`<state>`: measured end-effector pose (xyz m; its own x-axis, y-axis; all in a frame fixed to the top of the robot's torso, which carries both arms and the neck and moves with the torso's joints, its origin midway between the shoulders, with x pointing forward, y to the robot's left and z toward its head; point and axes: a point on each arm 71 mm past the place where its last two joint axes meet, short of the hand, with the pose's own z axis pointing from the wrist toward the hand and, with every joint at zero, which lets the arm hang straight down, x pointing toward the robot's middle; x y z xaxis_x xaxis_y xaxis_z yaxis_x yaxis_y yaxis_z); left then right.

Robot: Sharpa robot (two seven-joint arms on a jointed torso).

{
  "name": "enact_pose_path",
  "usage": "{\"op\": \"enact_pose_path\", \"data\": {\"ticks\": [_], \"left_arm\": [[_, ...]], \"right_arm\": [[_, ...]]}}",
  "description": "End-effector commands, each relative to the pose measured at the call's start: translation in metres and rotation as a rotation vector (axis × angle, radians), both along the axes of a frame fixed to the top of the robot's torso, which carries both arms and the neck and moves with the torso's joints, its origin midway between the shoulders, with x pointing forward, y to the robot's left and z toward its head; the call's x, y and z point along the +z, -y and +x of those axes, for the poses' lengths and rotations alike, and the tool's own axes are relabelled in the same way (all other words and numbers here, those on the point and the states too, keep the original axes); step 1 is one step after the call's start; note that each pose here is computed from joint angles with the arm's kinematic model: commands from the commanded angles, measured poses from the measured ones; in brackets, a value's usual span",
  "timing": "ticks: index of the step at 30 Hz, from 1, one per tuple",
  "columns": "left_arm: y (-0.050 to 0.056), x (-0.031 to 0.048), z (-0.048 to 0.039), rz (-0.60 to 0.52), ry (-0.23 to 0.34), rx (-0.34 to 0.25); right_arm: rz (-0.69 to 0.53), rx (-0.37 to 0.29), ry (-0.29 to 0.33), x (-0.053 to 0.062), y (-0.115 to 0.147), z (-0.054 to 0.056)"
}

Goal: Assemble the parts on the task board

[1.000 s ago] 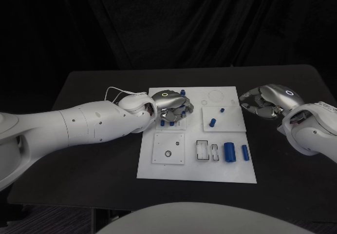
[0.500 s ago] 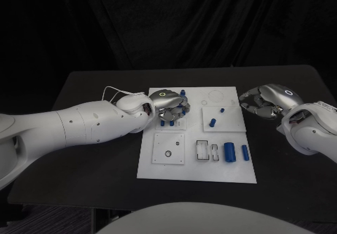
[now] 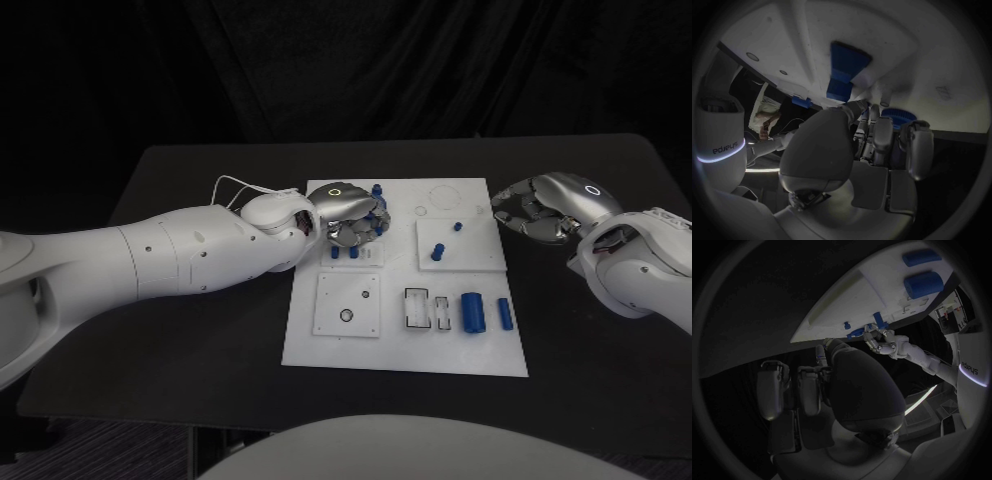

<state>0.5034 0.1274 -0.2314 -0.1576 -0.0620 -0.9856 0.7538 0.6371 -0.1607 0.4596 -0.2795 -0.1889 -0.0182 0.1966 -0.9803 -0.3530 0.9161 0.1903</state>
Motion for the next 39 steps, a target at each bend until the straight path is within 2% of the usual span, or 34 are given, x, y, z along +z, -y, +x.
{"op": "enact_pose_path", "data": {"ticks": [1, 12, 19, 24, 28, 33, 36, 39], "left_arm": [[0.003, -0.0021, -0.0018, 0.014, -0.009, -0.022], [0.0, 0.0, -0.0024, -0.006, 0.015, -0.033], [-0.006, 0.0068, -0.006, -0.054, 0.071, -0.024], [-0.011, 0.0176, -0.0085, -0.087, 0.111, -0.015], [-0.017, 0.0334, -0.0088, -0.104, 0.143, -0.002], [-0.025, 0.0463, -0.0077, -0.106, 0.162, 0.016], [-0.031, 0.0503, -0.0067, -0.097, 0.161, 0.028], [-0.035, 0.0507, -0.0061, -0.081, 0.147, 0.036]], "right_arm": [[0.001, -0.002, -0.002, -0.001, 0.0, 0.0], [0.001, -0.002, -0.001, -0.001, 0.0, 0.0], [0.0, -0.004, -0.002, -0.001, 0.001, 0.0], [-0.002, -0.004, -0.003, -0.001, 0.001, 0.0], [-0.004, -0.004, -0.005, -0.001, 0.001, 0.001], [-0.005, -0.005, -0.006, -0.002, 0.001, 0.001], [-0.006, -0.006, -0.007, -0.002, 0.001, 0.002], [-0.006, -0.007, -0.008, -0.002, 0.001, 0.002]]}}
